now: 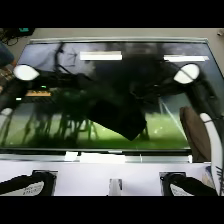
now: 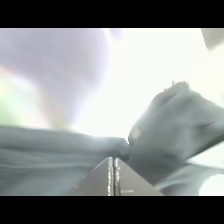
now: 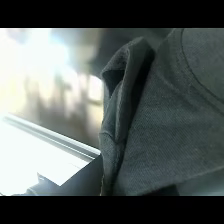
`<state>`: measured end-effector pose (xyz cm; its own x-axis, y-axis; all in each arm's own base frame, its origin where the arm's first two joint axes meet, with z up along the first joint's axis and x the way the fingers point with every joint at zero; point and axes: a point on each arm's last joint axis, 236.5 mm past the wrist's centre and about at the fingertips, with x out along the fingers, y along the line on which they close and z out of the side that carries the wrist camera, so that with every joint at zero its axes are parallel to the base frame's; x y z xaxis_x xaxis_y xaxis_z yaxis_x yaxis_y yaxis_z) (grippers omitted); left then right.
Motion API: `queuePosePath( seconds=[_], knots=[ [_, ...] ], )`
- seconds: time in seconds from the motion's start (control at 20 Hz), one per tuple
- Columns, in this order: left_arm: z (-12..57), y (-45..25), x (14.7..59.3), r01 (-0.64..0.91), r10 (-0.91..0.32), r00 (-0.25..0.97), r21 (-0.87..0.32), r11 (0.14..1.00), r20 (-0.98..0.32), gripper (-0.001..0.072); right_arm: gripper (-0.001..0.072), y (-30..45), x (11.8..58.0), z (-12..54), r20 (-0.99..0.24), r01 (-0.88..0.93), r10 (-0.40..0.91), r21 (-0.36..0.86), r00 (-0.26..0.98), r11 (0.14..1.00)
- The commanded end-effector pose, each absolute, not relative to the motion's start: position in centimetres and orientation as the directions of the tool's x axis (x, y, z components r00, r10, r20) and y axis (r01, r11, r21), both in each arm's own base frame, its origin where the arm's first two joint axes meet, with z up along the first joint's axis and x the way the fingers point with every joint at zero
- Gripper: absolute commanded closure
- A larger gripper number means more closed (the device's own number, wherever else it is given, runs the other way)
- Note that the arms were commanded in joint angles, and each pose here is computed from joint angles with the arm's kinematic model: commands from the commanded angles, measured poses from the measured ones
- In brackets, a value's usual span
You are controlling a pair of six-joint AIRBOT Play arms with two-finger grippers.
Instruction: Fold the shirts.
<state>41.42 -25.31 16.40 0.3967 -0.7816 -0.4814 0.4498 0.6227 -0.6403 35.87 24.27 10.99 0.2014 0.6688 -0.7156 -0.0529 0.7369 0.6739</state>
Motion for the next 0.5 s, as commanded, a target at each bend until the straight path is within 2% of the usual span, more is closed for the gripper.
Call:
queuePosePath(
  seconds=[0.0,0.05,0.1,0.15,0.2,0.35,0.45],
  knots=[
    [23.2,-16.8,40.7,0.425,-0.686,0.583,-0.556,0.714,-0.436,0.0671,0.0687,31.6,37.7,7.4,-0.647,-0.028,0.739,0.749,0.189,0.662],
    [24.4,-15.7,40.3,0.421,-0.671,0.611,-0.546,0.724,-0.419,0.0671,0.0669,33.0,37.8,5.7,-0.647,-0.007,0.743,0.753,0.172,0.658],
    [25.3,-15.1,39.8,0.423,-0.662,0.629,-0.536,0.731,-0.407,0.0671,0.0510,34.4,37.8,4.2,-0.638,0.024,0.756,0.767,0.149,0.642],
    [25.9,-14.7,39.3,0.423,-0.658,0.638,-0.531,0.734,-0.401,0.0670,0.0221,35.8,37.6,3.4,-0.615,0.028,0.778,0.786,0.127,0.617],
    [26.3,-14.6,39.0,0.421,-0.658,0.639,-0.534,0.733,-0.398,0.0670,0.0013,36.7,37.6,3.0,-0.587,0.018,0.802,0.808,0.111,0.589],
    [26.0,-15.0,38.3,0.430,-0.671,0.615,-0.537,0.726,-0.414,0.0670,0.0026,35.2,38.1,3.2,-0.588,0.030,0.801,0.808,0.109,0.589],
    [25.8,-14.9,38.2,0.430,-0.671,0.611,-0.536,0.726,-0.420,0.0670,0.0027,31.3,38.9,3.9,-0.628,0.018,0.768,0.775,0.124,0.631]
  ],
)
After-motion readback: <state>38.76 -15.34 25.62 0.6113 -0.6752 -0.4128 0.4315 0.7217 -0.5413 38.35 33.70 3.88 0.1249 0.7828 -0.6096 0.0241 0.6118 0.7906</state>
